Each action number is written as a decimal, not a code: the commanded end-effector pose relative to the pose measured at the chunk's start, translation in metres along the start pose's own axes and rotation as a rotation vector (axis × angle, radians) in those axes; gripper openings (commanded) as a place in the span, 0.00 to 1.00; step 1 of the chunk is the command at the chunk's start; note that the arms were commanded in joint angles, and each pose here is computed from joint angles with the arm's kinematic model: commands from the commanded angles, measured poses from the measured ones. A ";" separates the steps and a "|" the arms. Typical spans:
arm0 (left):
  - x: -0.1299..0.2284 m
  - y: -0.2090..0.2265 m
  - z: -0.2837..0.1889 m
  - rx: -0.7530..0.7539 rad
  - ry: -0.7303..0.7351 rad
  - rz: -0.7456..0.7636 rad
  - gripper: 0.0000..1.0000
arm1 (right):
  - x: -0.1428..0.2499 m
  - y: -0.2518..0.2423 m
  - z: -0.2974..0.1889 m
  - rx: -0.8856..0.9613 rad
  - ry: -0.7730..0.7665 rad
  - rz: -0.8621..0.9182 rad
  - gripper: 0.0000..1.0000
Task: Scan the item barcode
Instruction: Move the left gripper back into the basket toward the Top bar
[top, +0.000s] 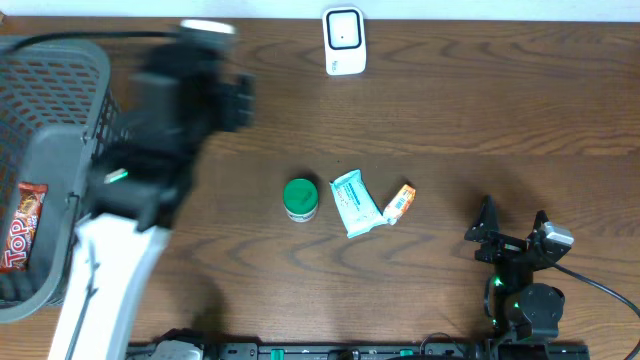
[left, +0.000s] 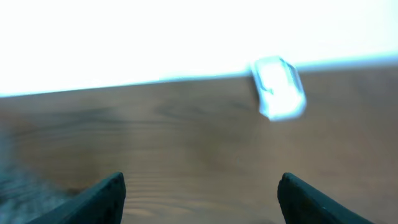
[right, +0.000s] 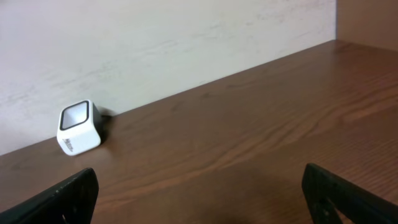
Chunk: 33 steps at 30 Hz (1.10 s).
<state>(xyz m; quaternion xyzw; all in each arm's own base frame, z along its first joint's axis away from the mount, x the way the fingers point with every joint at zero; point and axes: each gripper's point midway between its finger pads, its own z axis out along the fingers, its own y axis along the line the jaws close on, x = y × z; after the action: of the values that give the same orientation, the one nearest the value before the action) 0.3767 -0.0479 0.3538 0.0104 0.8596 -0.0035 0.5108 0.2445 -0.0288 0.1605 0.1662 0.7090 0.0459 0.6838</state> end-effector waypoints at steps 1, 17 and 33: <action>-0.017 0.070 -0.029 -0.164 -0.089 -0.230 0.82 | 0.000 0.000 0.000 0.000 0.000 0.003 0.99; 0.106 0.246 -0.008 -0.611 0.194 -0.892 0.83 | 0.000 0.000 0.000 0.001 0.000 0.003 0.99; 0.244 0.348 -0.012 -1.165 0.389 -1.237 0.88 | 0.000 0.000 0.000 0.001 0.000 0.003 0.99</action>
<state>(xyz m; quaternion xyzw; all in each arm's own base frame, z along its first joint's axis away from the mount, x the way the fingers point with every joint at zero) 0.2658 0.2881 0.1614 -0.7049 0.6698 0.1157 0.2025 0.2445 -0.0289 0.1605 0.1663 0.7089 0.0458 0.6839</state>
